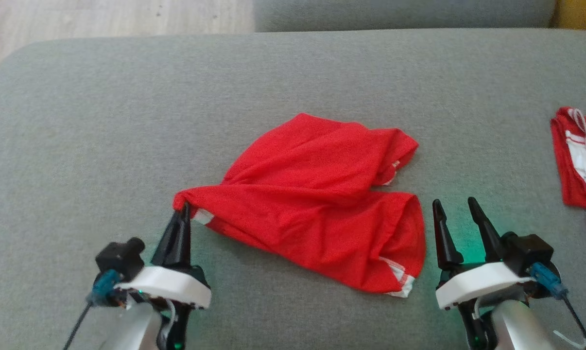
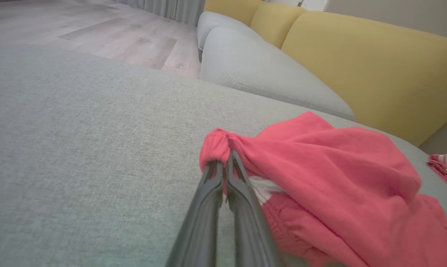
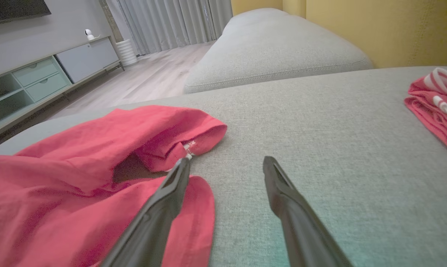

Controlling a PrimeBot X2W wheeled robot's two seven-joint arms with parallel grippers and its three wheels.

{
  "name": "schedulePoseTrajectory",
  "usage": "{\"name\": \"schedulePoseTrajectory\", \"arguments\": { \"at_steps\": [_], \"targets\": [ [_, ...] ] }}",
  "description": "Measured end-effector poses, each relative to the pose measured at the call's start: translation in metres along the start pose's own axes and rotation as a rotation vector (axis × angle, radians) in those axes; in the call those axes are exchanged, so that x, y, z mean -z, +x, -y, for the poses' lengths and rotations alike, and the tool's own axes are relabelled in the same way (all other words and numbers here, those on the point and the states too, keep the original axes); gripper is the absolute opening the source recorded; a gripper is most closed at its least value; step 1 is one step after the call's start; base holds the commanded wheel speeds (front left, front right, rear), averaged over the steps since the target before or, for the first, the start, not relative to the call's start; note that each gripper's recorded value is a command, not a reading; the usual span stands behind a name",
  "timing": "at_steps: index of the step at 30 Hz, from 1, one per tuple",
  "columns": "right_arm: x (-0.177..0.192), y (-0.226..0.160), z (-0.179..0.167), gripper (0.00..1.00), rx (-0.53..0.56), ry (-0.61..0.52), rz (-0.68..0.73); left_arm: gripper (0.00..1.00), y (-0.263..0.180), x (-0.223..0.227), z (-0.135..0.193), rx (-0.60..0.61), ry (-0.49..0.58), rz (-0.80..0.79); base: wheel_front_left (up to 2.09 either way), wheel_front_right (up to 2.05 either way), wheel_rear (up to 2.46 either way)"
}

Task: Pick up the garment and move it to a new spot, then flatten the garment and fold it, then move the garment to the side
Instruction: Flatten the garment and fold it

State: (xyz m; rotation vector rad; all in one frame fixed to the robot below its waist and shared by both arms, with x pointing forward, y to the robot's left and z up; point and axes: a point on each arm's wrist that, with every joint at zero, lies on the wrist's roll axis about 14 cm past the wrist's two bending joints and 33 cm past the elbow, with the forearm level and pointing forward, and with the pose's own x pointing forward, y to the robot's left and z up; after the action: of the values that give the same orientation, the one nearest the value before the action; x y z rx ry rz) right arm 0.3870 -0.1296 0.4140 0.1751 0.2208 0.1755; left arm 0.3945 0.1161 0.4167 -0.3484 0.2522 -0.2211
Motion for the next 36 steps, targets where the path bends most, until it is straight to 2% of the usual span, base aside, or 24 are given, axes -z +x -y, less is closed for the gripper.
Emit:
{"name": "schedulePoseTrajectory", "arguments": {
  "at_steps": [1, 5, 9, 14, 23, 36],
  "targets": [
    [0.001, -0.001, 0.002, 1.00, 0.004, -0.002, -0.003, 1.00, 0.003, 0.001, -0.003, -0.010, -0.002, -0.005, 0.00, 0.00, 0.00],
    [0.003, -0.003, -0.002, 1.00, -0.006, -0.006, -0.008, 1.00, 0.007, -0.004, -0.013, -0.060, -0.025, 0.015, 0.00, 0.00, 0.00],
    [0.007, -0.008, -0.028, 1.00, -0.085, -0.001, -0.018, 1.00, -0.005, -0.005, -0.017, -0.094, -0.036, 0.036, 0.00, 0.00, 0.00],
    [0.040, -0.037, -0.057, 1.00, -0.200, 0.000, -0.121, 1.00, -0.038, 0.013, -0.024, -0.149, -0.062, 0.019, 0.00, 0.00, 0.00],
    [0.060, -0.053, -0.078, 1.00, -0.321, -0.042, -0.198, 1.00, -0.059, 0.004, -0.026, -0.163, -0.079, 0.072, 0.00, 0.00, 0.00],
    [0.067, -0.041, -0.088, 1.00, -0.367, -0.070, -0.239, 1.00, -0.059, 0.003, -0.020, -0.149, -0.094, 0.080, 0.00, 0.00, 0.00]
  ]
}}
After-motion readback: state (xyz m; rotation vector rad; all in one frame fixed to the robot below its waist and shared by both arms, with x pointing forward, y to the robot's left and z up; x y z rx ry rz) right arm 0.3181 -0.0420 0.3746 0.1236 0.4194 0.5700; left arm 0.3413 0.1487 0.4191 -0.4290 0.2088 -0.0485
